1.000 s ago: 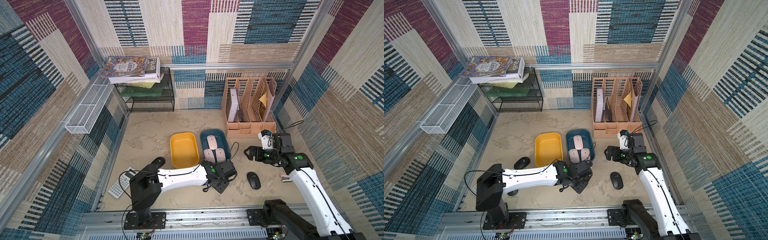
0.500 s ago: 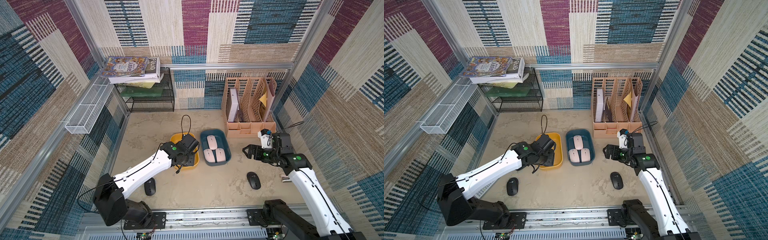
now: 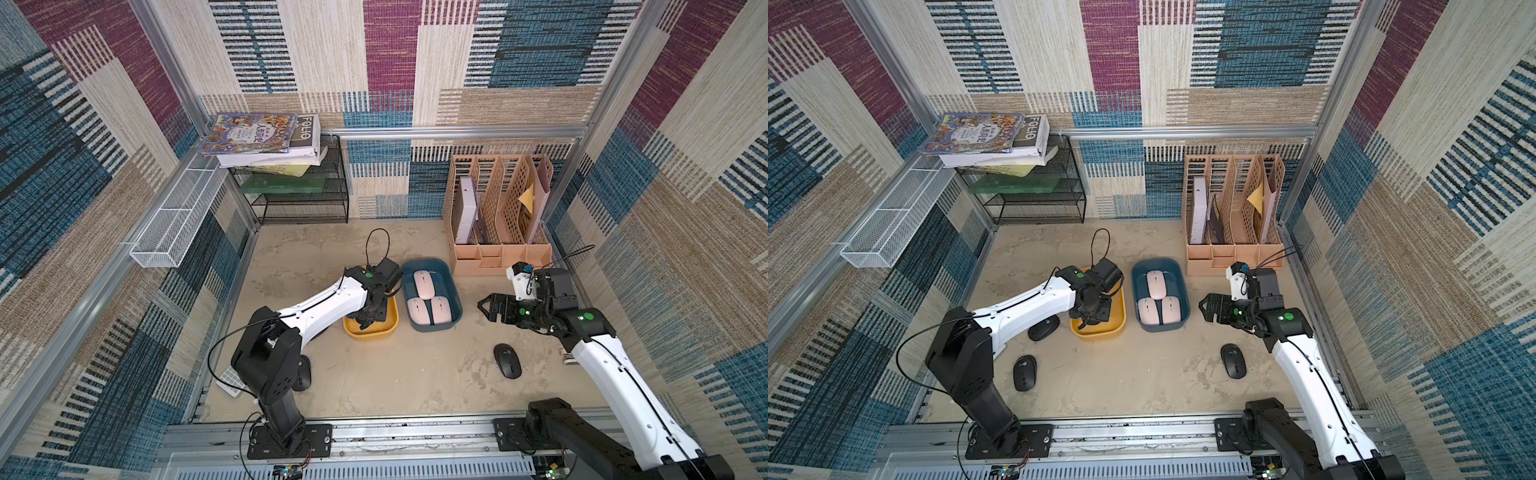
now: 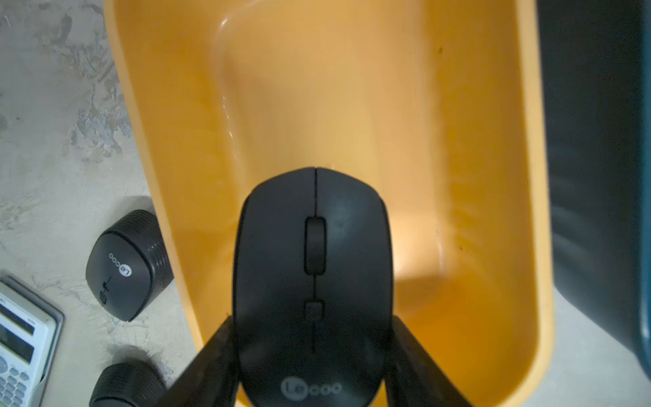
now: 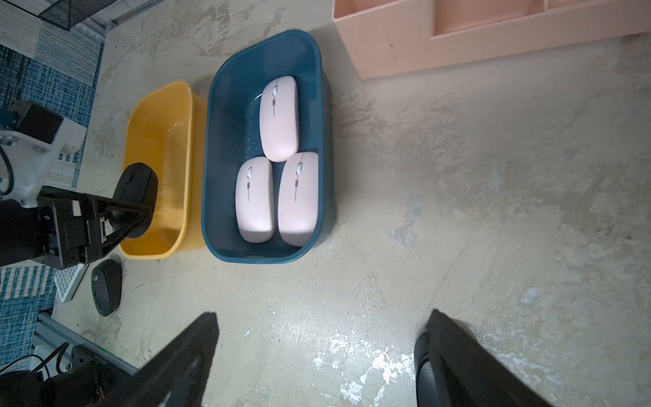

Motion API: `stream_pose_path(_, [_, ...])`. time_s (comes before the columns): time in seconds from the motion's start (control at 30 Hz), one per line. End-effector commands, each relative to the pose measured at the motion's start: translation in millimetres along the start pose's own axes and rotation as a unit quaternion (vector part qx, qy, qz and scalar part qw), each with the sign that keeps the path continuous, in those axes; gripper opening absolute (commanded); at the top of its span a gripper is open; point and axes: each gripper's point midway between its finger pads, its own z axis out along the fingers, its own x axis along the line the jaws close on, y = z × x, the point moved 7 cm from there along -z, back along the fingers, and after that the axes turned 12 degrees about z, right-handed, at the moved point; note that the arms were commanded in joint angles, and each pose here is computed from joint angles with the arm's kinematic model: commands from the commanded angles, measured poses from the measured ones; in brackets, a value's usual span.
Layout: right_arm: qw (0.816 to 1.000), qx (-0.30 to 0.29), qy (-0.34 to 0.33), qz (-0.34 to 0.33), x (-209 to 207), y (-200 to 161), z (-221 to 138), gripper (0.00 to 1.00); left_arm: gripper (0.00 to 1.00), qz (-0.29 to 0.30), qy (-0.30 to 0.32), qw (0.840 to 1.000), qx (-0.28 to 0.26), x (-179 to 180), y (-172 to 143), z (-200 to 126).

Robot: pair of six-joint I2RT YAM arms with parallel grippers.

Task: Place the mice by color into the storage box
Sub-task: Place the mouse in the storage box.

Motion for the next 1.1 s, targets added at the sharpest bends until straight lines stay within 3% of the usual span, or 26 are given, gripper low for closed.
stream_pose_path(0.0, [1.0, 0.0, 0.004, -0.008, -0.1, -1.6, 1.2, 0.96, 0.55, -0.018, 0.033, 0.999, 0.01, 6.4, -3.0, 7.2])
stream_pose_path(0.43, [1.0, 0.016, -0.001, -0.017, -4.5, -7.9, 7.0, 0.96, 0.59, -0.057, 0.04, 0.997, 0.02, -3.0, 2.2, 37.5])
stream_pose_path(0.57, [1.0, 0.016, -0.002, -0.02, -4.6, -7.7, 6.7, 0.96, 0.66, -0.057, 0.049, 0.997, 0.027, -3.1, 0.9, 44.0])
stream_pose_path(0.73, [0.999, 0.019, -0.011, -0.024, -7.1, -9.0, 8.0, 0.96, 0.82, -0.062, 0.064, 0.996, 0.026, 0.7, -2.8, 45.4])
stream_pose_path(0.9, [0.999, 0.025, -0.039, -0.012, -14.2, -10.8, 10.6, 0.96, 0.85, -0.067, 0.054, 0.996, -0.001, 3.4, 3.6, 27.1])
stream_pose_path(1.07, [0.994, 0.031, -0.104, 0.027, -34.6, -14.9, 16.2, 0.96, 0.86, -0.065, 0.012, 0.996, -0.063, -1.3, 18.5, -16.2])
